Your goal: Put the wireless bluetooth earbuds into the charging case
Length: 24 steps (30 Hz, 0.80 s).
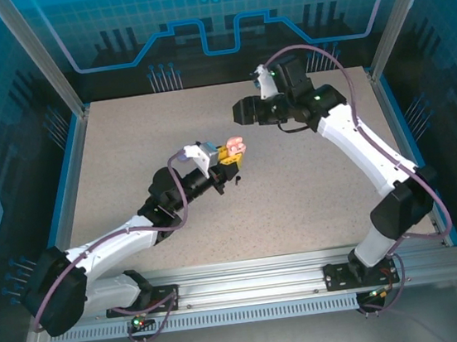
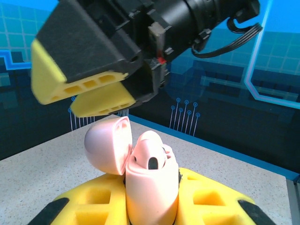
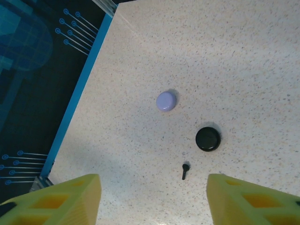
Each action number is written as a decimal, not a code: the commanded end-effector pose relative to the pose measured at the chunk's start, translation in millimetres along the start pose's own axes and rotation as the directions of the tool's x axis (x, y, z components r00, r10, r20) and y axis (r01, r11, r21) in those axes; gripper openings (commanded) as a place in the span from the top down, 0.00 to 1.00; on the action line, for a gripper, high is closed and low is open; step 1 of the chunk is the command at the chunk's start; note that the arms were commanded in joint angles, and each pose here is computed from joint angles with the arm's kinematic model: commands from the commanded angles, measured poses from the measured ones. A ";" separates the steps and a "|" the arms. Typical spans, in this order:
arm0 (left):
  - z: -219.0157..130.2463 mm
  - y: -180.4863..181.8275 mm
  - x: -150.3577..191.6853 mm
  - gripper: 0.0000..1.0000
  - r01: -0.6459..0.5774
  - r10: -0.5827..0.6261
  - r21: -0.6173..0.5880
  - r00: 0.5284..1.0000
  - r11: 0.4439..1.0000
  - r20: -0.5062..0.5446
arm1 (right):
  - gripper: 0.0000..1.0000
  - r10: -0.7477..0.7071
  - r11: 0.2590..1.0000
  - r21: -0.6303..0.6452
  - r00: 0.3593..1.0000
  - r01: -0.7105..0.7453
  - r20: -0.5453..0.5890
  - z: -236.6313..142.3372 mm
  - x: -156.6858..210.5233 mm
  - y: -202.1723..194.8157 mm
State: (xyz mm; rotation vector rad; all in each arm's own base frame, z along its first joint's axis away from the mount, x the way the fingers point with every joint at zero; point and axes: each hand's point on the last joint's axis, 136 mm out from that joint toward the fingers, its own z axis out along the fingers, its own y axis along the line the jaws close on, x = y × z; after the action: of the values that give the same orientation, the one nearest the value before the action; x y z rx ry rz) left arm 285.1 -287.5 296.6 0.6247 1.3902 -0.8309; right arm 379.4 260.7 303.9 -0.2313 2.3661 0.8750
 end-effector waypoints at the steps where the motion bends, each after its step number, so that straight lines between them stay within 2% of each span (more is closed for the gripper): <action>1: -2.0 -6.9 -7.1 1.00 0.015 -0.016 0.033 1.000 0.999 0.023 | 0.44 -0.028 1.000 -0.001 0.996 0.028 -0.086 10.5 14.5 7.1; 5: 0.5 -5.0 -9.2 1.00 0.015 -0.015 0.025 0.999 1.000 0.030 | 0.51 -0.059 0.998 -0.007 0.989 0.059 -0.138 18.2 29.4 14.1; 10: 6.0 -1.1 -7.5 1.00 0.020 -0.021 0.012 0.999 1.000 0.025 | 0.59 -0.086 0.996 -0.004 0.984 0.086 -0.154 9.9 47.7 18.5; 22: 16.4 5.2 -3.3 1.00 0.036 -0.036 -0.008 0.999 0.999 0.016 | 0.60 -0.081 0.997 0.001 0.991 0.081 -0.105 -21.5 64.0 19.3; 24: 18.0 5.4 -0.7 1.00 0.045 -0.045 -0.006 0.999 0.999 0.007 | 0.56 -0.068 0.997 0.039 0.995 0.071 -0.074 -24.4 58.3 12.7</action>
State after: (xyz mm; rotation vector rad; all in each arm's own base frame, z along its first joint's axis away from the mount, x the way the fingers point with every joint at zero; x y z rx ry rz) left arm 293.9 -297.6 274.3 0.6272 1.4626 -0.8518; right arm 320.2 261.7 289.7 -0.3462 2.4301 0.8184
